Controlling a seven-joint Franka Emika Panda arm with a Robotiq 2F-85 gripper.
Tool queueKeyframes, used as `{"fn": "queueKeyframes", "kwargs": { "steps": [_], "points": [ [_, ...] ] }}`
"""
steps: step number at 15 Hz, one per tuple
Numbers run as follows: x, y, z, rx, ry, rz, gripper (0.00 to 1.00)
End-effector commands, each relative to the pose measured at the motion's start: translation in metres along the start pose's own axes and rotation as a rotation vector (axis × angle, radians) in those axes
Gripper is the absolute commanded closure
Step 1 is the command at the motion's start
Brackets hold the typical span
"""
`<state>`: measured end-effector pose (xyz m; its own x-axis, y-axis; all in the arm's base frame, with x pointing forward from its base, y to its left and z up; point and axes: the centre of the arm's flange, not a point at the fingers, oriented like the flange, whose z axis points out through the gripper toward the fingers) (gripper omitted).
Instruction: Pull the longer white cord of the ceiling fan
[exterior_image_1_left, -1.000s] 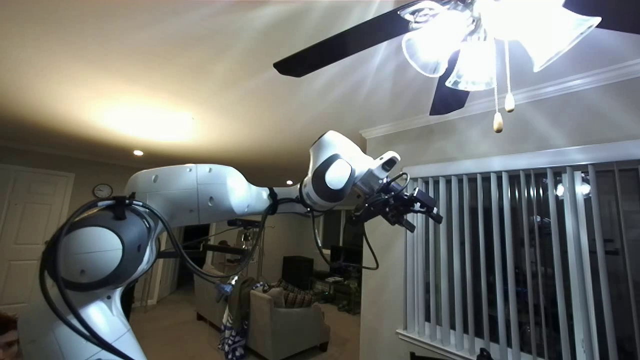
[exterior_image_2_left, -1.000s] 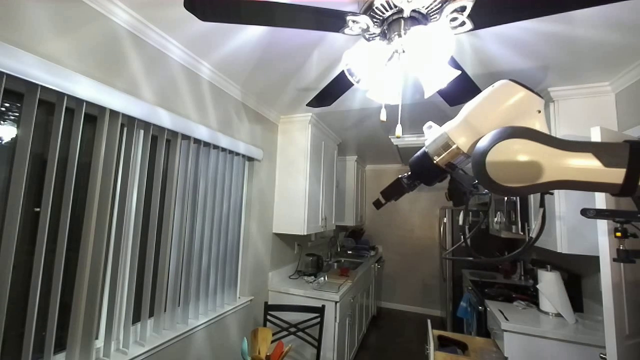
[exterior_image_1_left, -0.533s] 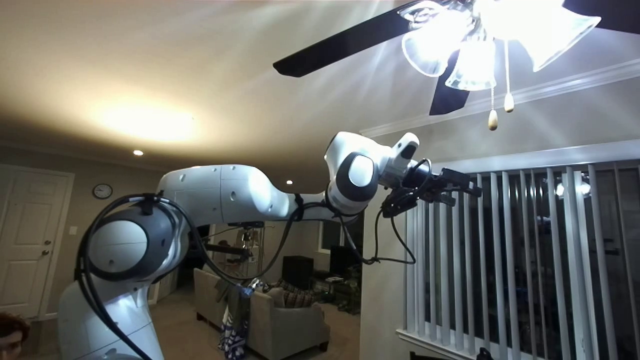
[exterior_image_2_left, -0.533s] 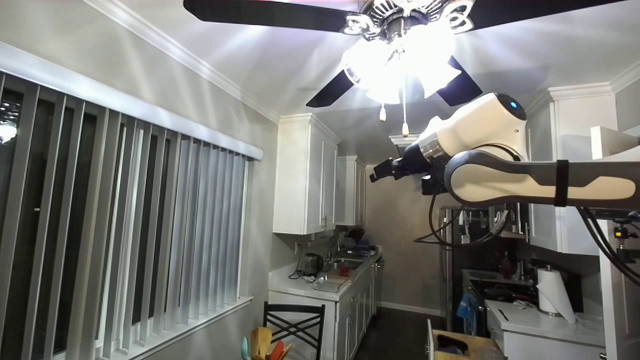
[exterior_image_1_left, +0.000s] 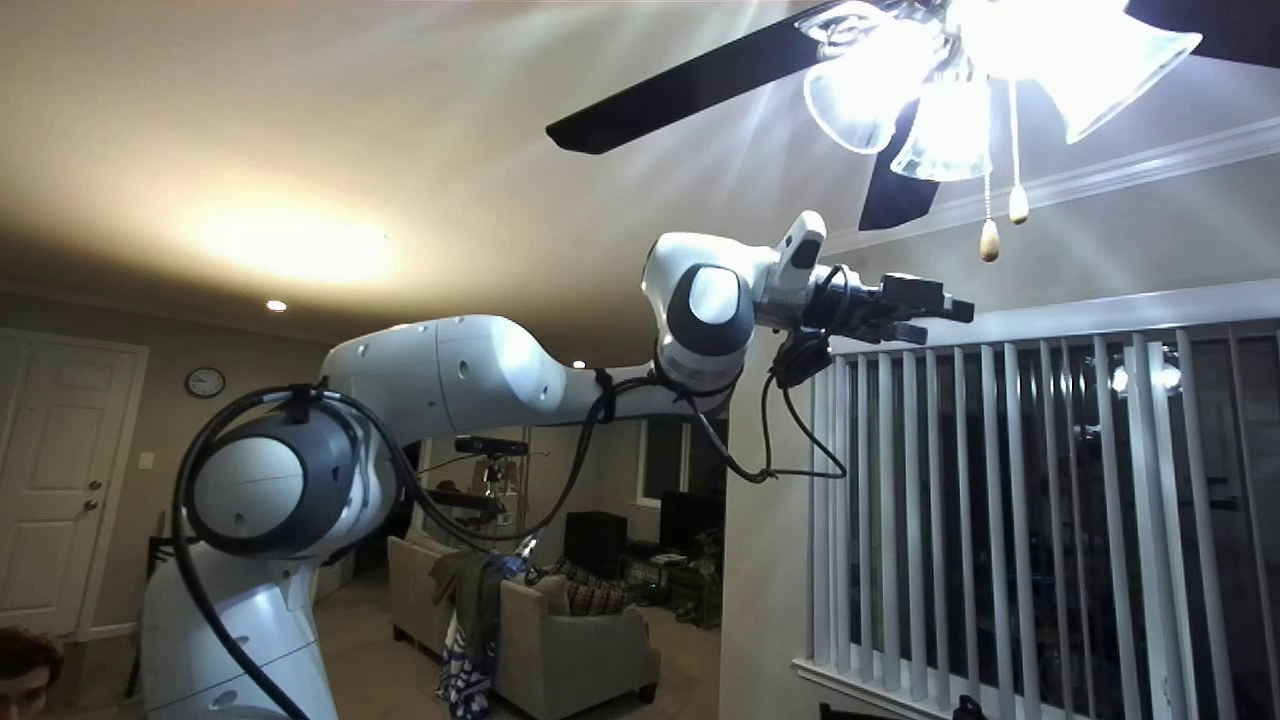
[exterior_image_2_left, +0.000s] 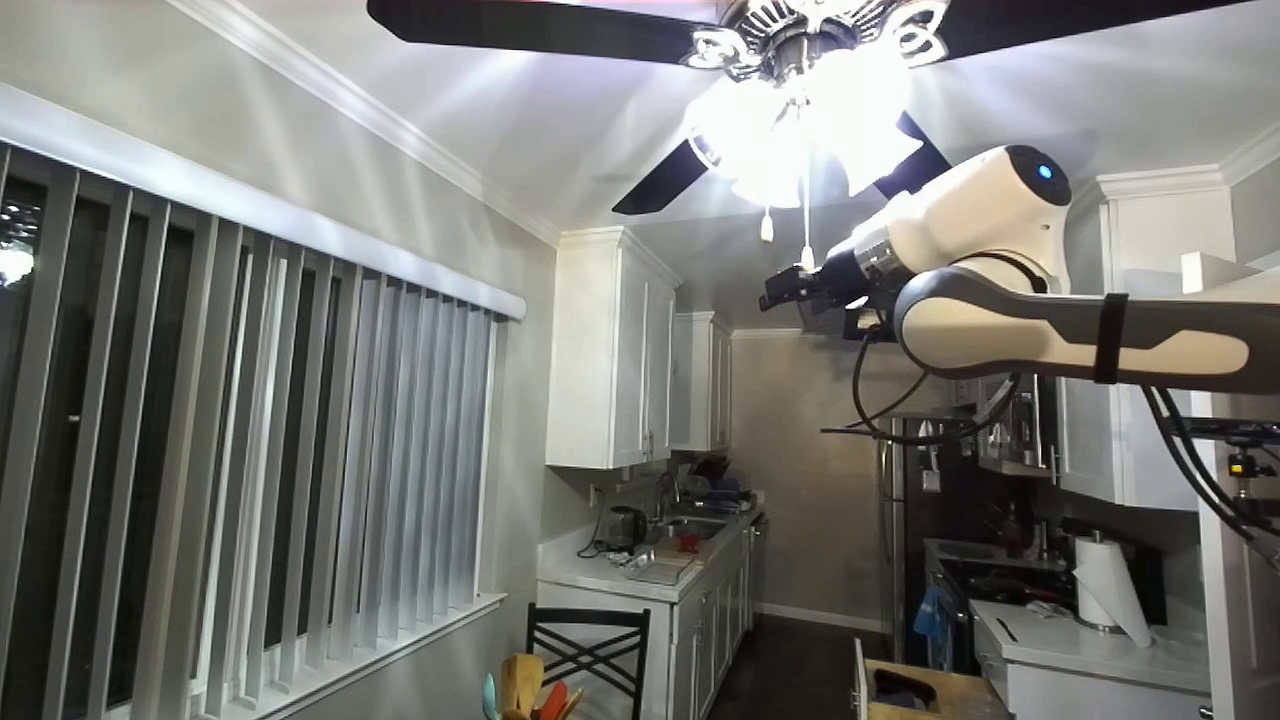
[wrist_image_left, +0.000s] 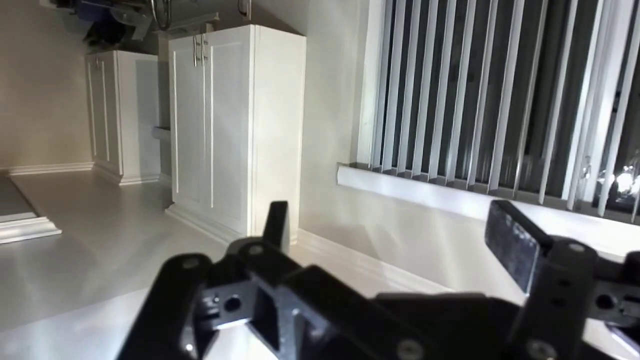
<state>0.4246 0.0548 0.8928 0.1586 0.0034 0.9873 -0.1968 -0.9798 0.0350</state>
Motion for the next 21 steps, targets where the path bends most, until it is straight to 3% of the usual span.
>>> {"fn": "queueKeyframes", "kwargs": {
  "steps": [1, 7, 18, 20, 21],
  "points": [
    [0.028, -0.001, 0.004, -0.058, 0.078, 0.047, 0.00],
    [0.060, 0.020, -0.006, -0.131, 0.155, 0.122, 0.00],
    [0.088, 0.014, 0.022, -0.173, 0.170, 0.125, 0.00],
    [0.089, 0.018, 0.025, -0.188, 0.156, 0.129, 0.00],
    [0.074, 0.022, 0.018, -0.169, 0.147, 0.109, 0.00]
  ]
}}
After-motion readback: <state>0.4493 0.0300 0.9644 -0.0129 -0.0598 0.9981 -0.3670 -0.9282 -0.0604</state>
